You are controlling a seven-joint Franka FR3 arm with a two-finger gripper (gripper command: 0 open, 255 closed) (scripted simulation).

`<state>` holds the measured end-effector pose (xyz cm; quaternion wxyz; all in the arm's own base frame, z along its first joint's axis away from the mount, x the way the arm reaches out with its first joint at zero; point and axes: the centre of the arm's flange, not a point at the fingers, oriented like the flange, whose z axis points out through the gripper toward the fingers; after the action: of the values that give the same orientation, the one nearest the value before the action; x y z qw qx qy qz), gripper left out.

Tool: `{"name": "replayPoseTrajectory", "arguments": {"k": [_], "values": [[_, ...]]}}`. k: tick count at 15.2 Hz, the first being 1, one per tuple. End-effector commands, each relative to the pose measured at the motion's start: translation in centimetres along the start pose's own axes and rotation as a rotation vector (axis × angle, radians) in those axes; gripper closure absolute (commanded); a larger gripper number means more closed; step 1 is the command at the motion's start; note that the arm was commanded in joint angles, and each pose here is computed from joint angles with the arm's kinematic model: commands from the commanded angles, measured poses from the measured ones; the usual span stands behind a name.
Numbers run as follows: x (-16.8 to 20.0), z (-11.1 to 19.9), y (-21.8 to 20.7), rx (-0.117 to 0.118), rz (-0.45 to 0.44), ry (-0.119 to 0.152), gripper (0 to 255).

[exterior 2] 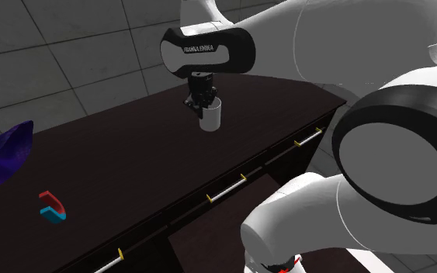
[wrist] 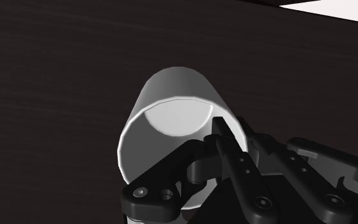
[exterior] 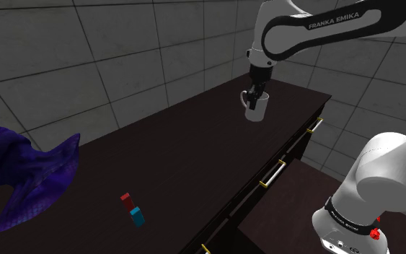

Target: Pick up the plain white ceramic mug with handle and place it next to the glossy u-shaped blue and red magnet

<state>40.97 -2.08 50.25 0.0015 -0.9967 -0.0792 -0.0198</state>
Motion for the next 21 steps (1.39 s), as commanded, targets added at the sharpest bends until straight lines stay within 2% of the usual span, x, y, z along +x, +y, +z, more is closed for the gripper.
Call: {"name": "replayPoseTrajectory", "arguments": {"k": [1,4,21], "values": [[0.0,-1.2,0.0,0.000,0.000,0.000,255],[0.0,-2.3,0.0,0.000,0.000,0.000,255],[8.5,-2.1,-20.8,0.000,0.000,0.000,255]]}}
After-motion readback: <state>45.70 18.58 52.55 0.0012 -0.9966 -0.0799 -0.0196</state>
